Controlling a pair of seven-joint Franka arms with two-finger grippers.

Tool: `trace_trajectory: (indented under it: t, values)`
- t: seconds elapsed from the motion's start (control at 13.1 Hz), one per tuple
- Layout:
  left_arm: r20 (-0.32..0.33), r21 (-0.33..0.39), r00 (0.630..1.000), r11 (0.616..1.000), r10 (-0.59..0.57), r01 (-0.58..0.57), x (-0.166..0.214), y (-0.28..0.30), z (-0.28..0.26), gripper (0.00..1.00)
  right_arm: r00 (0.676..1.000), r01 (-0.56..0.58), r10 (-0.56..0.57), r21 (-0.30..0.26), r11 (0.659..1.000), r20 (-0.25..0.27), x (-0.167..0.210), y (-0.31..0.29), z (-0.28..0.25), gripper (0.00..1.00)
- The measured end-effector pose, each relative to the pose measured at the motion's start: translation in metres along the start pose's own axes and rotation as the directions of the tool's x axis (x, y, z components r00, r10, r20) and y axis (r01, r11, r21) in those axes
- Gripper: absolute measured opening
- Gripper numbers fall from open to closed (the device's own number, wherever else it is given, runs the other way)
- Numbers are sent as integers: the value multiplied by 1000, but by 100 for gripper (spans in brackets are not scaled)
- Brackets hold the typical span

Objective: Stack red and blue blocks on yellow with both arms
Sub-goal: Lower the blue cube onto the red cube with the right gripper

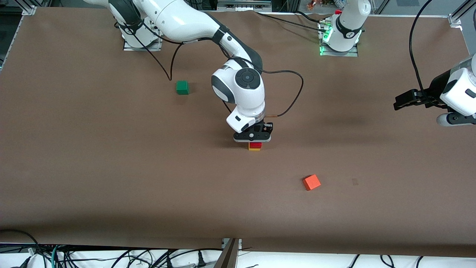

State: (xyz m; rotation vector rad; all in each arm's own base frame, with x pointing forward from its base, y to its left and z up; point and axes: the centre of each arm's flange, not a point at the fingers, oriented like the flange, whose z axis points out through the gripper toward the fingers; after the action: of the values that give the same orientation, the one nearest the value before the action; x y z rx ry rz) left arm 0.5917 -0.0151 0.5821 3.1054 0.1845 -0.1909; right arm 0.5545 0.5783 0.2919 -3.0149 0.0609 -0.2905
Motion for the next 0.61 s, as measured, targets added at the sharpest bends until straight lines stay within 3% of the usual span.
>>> trace_trajectory:
  t: [0.23, 0.3, 0.46, 0.61]
  values:
    - [0, 0, 1000, 1000, 0, 0, 0, 0, 0, 100, 1000, -3, 3, 0, 1000, -1, 2, 1, 0, 57]
    - [0, 0, 1000, 1000, 0, 0, 0, 0, 0, 100, 1000, -4, 4, 1, 1000, -2, 2, 1, -1, 66]
    - [-1, 0, 1000, 1000, 0, 0, 0, 0, 0, 100, 1000, -5, 5, 3, 1000, -4, 3, 1, -2, 71]
    - [-1, 0, 1000, 1000, 0, 0, 0, 0, 0, 100, 1000, -5, 5, 3, 1000, -4, 4, 1, -2, 90]
